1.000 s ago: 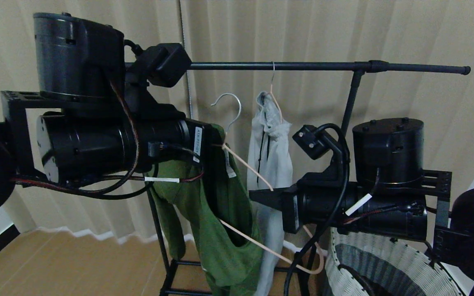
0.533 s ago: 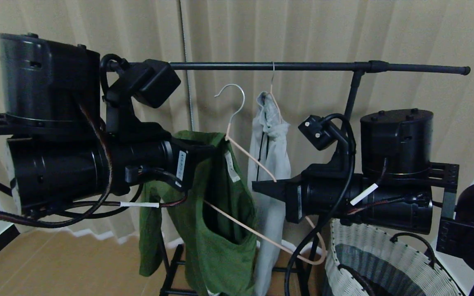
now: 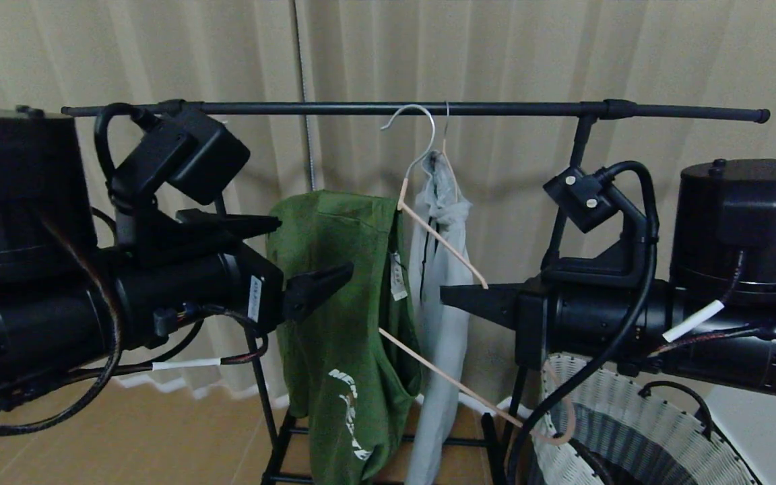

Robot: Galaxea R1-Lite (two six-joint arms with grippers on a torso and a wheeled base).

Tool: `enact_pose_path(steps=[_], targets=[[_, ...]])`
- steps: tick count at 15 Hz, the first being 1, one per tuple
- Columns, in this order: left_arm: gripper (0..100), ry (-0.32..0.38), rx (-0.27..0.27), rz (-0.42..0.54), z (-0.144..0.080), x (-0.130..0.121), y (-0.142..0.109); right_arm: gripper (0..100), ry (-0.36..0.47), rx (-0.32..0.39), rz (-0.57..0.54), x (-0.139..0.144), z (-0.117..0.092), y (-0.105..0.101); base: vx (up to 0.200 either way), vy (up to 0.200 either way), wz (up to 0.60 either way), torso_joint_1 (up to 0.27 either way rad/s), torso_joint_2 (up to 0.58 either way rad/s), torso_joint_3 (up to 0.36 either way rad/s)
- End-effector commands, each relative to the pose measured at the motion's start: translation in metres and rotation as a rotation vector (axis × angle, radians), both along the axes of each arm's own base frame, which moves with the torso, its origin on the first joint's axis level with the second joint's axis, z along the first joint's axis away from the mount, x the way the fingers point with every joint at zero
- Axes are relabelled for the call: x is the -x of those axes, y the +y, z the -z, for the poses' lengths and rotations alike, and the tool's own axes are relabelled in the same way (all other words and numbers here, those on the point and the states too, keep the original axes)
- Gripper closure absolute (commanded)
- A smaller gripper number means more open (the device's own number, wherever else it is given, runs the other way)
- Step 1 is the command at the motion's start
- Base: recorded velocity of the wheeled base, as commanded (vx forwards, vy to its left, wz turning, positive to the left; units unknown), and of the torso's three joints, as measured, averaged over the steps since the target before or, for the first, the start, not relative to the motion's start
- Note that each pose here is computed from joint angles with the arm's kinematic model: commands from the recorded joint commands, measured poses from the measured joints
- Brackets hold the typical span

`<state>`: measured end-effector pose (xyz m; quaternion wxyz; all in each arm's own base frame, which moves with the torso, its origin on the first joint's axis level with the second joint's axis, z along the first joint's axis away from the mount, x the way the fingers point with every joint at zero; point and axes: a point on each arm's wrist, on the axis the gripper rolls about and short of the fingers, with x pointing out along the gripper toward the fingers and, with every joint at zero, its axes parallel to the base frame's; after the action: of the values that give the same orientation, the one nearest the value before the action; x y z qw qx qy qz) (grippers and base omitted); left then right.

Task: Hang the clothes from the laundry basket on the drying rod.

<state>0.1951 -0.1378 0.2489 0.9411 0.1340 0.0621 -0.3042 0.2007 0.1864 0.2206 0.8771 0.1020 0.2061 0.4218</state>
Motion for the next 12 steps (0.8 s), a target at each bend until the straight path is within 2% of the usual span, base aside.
enact_pose_path(steps=[1,2,3,4,7,9,12], targets=[[0,-0.081,-0.053,-0.036,0.012,0.002,0.017,100,-0.027,-0.003,-0.007,0.011,-0.005,-0.01,0.0,0.0,0.0,0.0,0.0,0.0],[0,-0.158,-0.119,-0.061,0.012,-0.003,0.025,100,-0.049,0.01,-0.02,0.015,-0.005,-0.012,0.0,0.0,0.0,0.0,0.0,0.0],[0,-0.179,-0.146,-0.061,0.012,-0.004,0.027,100,-0.055,0.007,-0.024,0.016,-0.007,-0.013,0.0,0.0,0.0,0.0,0.0,0.0],[0,-0.215,-0.176,-0.01,0.01,-0.004,0.027,100,-0.057,0.006,-0.036,0.019,-0.007,-0.014,0.0,0.0,0.0,0.0,0.0,0.0],[0,-0.308,-0.208,0.101,-0.003,-0.008,0.023,100,-0.049,0.002,-0.124,0.031,-0.005,-0.004,0.0,0.0,0.0,0.0,0.0,0.0],[0,-0.337,-0.243,0.113,-0.006,-0.017,0.019,100,-0.049,0.001,-0.166,0.037,-0.005,0.003,0.0,0.0,0.0,0.0,0.0,0.0],[0,-0.349,-0.33,0.121,0.004,-0.029,0.016,100,-0.062,0.009,-0.207,0.044,-0.005,0.009,0.0,0.0,0.0,0.0,0.0,0.0]])
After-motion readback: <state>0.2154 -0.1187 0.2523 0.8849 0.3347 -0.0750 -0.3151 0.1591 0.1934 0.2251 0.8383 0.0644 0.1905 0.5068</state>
